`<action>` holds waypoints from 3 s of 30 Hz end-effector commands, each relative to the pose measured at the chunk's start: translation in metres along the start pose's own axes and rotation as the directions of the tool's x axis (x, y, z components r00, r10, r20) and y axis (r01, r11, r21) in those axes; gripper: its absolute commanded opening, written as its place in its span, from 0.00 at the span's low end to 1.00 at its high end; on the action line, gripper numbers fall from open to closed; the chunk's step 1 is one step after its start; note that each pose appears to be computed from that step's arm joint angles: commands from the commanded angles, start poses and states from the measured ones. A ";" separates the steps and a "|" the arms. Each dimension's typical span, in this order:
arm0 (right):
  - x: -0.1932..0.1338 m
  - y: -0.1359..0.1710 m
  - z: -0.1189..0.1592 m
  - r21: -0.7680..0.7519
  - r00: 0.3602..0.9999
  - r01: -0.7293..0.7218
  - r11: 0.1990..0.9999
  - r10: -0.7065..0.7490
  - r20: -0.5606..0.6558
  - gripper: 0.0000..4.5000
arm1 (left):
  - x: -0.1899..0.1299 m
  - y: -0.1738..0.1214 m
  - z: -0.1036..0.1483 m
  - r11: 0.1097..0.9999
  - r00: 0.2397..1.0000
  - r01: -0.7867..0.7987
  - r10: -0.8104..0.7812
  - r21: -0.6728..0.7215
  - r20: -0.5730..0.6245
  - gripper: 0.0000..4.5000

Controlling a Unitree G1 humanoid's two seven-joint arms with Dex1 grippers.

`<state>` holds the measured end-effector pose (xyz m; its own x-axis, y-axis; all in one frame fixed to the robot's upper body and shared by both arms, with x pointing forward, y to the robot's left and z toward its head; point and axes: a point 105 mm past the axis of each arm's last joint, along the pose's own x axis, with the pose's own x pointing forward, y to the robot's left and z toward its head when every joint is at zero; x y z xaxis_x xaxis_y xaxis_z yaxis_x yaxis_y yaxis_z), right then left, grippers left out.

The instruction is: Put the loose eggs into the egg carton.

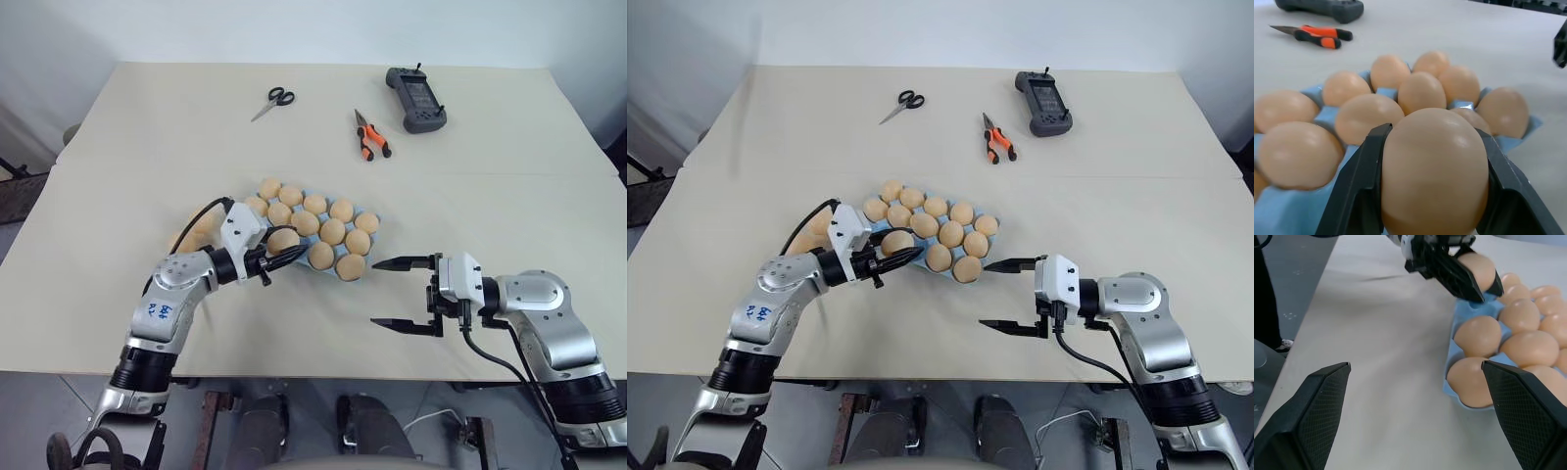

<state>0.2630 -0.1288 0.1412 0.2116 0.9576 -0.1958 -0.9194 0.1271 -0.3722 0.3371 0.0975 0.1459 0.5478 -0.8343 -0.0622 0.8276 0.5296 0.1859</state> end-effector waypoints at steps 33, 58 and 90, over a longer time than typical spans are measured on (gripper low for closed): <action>0.027 -0.012 0.025 -0.027 0.969 0.027 0.999 -0.020 0.247 1.00 | -0.220 0.014 -0.025 0.809 0.808 -0.580 0.586 0.091 -0.059 0.98; -0.011 -0.024 0.014 -0.005 0.976 0.157 0.988 -0.154 0.155 1.00 | -0.156 0.081 -0.054 0.758 0.751 -0.652 0.640 -0.024 -0.162 0.94; 0.008 -0.019 0.010 0.106 0.913 0.318 0.942 -0.334 0.236 1.00 | -0.031 0.044 -0.008 0.996 0.996 -0.065 0.069 0.065 -0.060 0.36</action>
<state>0.2834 -0.1219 0.1429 0.4333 0.8937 0.1166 -0.8505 0.4483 -0.2753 0.3573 0.1502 0.1388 0.6198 -0.7744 -0.1272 0.7793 0.5882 0.2162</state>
